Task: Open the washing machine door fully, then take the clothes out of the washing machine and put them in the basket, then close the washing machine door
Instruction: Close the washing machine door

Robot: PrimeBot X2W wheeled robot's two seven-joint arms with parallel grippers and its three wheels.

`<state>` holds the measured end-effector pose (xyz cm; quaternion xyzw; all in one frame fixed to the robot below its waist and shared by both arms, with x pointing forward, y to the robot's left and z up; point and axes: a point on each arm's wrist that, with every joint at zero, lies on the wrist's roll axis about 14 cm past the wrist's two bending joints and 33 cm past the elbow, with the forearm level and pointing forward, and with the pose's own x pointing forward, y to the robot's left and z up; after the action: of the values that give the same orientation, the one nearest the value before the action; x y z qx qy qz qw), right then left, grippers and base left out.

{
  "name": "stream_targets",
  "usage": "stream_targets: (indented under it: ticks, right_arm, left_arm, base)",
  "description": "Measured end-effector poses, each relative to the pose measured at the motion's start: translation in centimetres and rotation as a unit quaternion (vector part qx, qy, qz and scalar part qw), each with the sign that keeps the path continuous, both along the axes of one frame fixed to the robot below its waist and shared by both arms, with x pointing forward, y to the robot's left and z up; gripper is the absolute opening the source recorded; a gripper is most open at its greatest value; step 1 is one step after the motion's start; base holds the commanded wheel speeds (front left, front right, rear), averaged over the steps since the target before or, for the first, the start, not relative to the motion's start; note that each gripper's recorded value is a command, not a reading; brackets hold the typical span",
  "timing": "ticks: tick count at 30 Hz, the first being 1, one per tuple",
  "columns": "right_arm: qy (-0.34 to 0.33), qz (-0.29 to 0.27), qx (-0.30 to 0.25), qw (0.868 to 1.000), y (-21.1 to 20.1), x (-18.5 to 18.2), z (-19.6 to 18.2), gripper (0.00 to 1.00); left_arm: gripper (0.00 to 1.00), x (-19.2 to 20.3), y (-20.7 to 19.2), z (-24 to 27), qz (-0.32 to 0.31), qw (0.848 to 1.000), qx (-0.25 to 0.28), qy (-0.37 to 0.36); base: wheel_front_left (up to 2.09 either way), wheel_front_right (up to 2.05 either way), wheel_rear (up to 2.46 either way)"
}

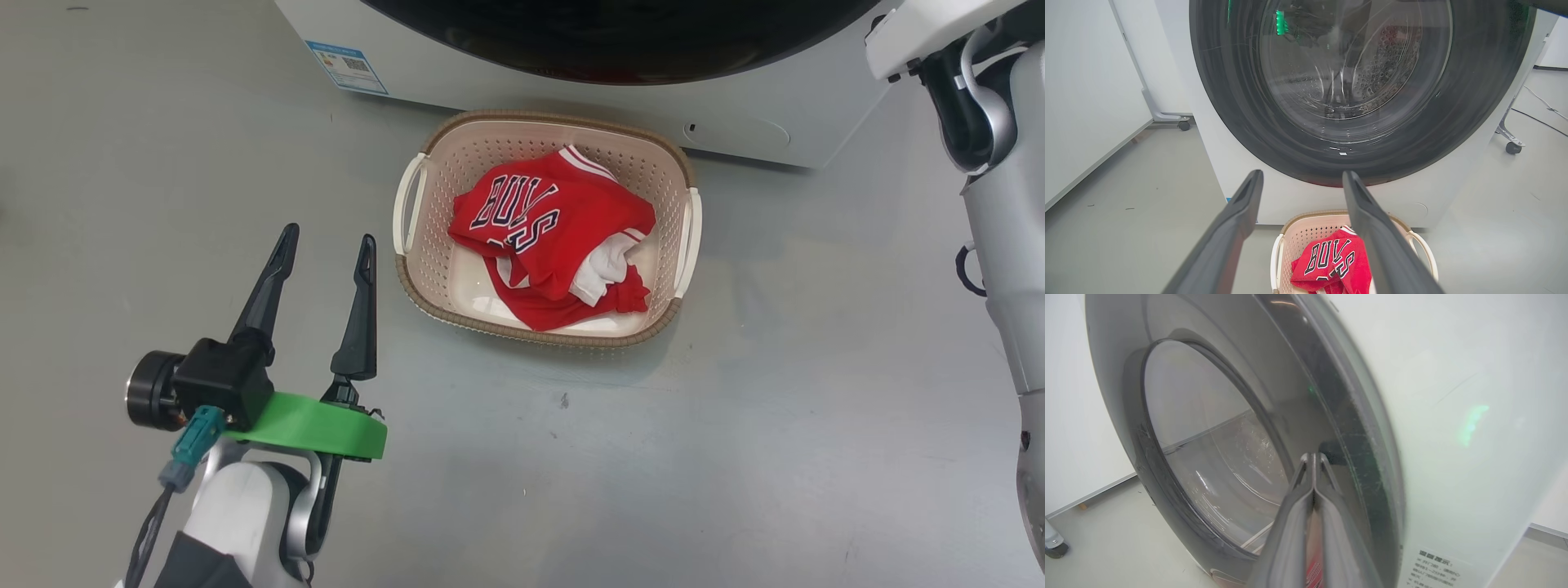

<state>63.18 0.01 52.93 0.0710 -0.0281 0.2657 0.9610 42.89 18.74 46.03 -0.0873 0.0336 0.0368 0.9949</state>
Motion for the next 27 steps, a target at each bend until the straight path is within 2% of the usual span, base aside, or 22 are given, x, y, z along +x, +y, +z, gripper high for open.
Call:
stream_targets:
  ticks: [14,19,27]
  right_arm:
    - [-0.013,-0.007,0.017,1.000,0.2,0.4,0.2,0.00]
    - [-0.015,0.005,0.034,0.999,1.4,-1.0,0.6,0.00]
    - [0.029,0.006,0.042,0.999,1.0,-4.6,-2.6,0.00]
  left_arm:
    - [1.00,0.6,0.2,0.0,0.003,1.000,0.000,-0.003]
    - [1.00,0.6,0.2,-0.1,0.004,1.000,-0.002,-0.004]
    - [1.00,0.8,-0.6,0.4,-0.008,1.000,-0.007,-0.012]
  base:
    - [0.00,0.00,0.00]
    - [0.00,0.00,0.00]
    - [0.00,0.00,0.00]
